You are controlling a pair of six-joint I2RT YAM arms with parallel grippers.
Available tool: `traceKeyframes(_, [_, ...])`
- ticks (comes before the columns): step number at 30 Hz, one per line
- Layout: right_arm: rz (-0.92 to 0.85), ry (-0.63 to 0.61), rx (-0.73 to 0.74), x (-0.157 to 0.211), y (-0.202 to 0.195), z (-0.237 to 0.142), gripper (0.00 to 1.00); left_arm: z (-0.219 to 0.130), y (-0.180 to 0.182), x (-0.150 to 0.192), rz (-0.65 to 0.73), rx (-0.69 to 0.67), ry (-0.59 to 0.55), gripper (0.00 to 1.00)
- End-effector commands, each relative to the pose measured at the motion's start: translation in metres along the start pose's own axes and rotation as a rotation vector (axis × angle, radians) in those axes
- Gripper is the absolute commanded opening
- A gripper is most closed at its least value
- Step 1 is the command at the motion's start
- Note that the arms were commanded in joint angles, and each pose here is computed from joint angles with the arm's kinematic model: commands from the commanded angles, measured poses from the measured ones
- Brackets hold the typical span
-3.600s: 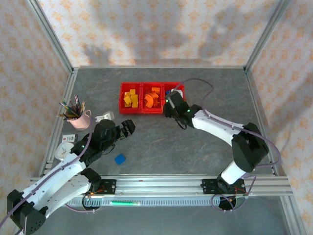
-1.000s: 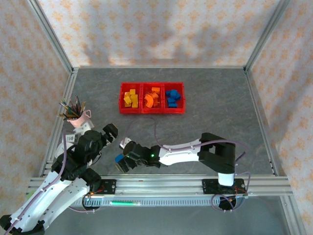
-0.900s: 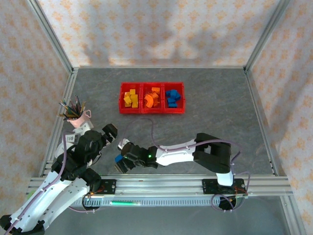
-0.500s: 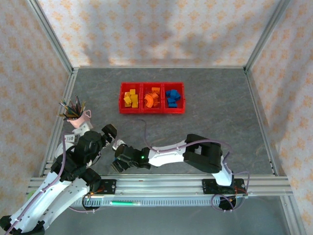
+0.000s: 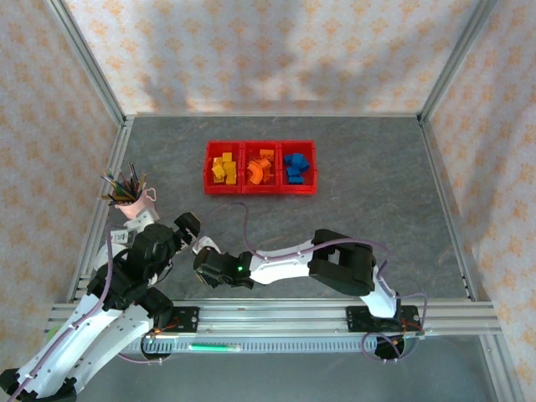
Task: Sort the legos into containers by color
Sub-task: Pick up the lego from the bottom-left of the table, then place the lego in the container.
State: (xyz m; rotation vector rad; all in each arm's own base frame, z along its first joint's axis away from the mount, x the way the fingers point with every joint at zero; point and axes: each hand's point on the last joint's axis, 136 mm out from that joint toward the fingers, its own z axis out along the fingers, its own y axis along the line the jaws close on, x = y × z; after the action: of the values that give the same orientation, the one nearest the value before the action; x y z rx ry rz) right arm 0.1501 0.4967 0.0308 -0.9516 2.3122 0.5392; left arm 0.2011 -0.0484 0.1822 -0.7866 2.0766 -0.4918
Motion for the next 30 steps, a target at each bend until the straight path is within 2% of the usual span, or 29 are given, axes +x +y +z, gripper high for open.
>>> traceKeyframes(1, [0.02,-0.023,0.055,-0.01,-0.009,-0.011,0.23,-0.002,-0.005,-0.007,0.002,0.012,-0.02,0.99])
traceKeyframes(7, [0.091,-0.055,0.055,-0.026,-0.025,-0.037,0.22,-0.002,-0.013,-0.008,0.017,0.029,-0.014,0.99])
traceKeyframes(14, [0.228,-0.087,0.101,-0.04,-0.085,-0.077,0.22,0.003,-0.031,-0.008,0.057,0.068,0.003,0.99])
traceKeyframes(24, [0.46,-0.117,0.269,-0.057,-0.224,-0.118,0.21,0.031,-0.071,0.004,0.125,0.167,0.058,0.99])
traceKeyframes(30, [0.565,-0.193,0.411,-0.079,-0.31,-0.139,0.21,0.056,-0.092,0.013,0.144,0.207,0.081,0.99])
